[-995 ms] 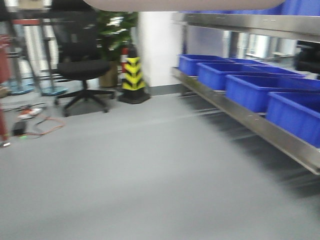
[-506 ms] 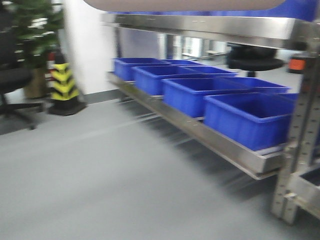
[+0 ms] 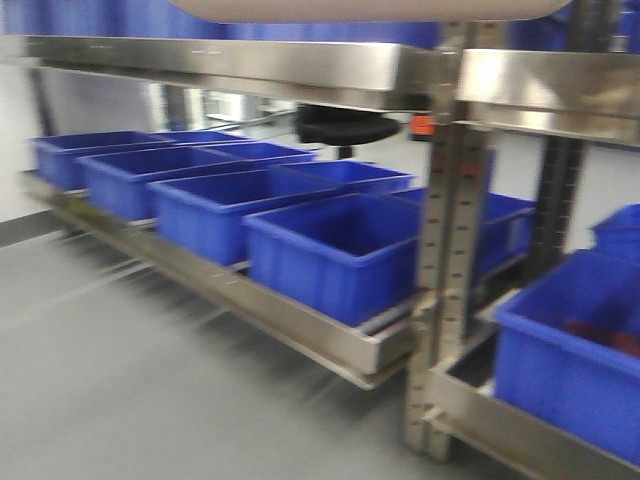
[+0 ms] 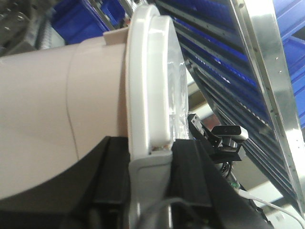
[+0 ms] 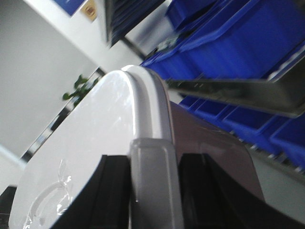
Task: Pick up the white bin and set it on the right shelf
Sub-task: 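Carry the bin with both grippers toward the steel shelf rack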
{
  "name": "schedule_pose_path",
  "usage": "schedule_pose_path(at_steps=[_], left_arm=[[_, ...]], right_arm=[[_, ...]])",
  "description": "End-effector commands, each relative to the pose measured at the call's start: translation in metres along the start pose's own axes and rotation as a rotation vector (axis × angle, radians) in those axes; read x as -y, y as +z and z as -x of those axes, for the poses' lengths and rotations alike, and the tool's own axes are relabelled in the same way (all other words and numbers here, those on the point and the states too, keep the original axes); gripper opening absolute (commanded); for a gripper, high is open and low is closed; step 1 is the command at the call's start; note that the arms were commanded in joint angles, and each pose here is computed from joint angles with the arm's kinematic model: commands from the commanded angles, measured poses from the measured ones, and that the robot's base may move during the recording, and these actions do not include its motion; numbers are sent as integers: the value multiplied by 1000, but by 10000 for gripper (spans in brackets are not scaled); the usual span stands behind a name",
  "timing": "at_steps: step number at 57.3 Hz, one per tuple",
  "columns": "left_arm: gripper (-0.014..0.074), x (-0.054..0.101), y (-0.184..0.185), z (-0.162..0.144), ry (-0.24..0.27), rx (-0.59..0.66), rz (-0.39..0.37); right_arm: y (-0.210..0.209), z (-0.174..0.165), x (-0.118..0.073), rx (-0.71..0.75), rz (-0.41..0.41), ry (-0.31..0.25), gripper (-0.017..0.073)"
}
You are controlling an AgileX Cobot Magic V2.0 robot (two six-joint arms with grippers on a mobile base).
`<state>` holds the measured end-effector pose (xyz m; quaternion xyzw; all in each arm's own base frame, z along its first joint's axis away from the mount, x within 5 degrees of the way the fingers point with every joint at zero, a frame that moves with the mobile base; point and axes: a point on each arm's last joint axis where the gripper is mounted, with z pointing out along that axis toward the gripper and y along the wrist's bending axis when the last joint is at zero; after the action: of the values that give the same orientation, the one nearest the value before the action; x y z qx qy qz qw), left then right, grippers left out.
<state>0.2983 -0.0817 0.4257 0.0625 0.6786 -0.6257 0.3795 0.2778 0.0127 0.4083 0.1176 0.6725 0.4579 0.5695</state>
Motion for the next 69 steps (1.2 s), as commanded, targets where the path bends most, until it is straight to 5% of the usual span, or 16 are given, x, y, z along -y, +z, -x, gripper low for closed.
schedule_pose_path(at_steps=[1,47,69], left_arm=[[-117,53,-5,-7,47,-73,-270],[-117,52,-5,-7,45,-72,-269],[-117,34,1,-4,9,-79,-248]], right_arm=[[-6,10,-29,48,140,31,61],[-6,10,-29,48,140,31,61],[-6,10,-29,49,139,31,61]])
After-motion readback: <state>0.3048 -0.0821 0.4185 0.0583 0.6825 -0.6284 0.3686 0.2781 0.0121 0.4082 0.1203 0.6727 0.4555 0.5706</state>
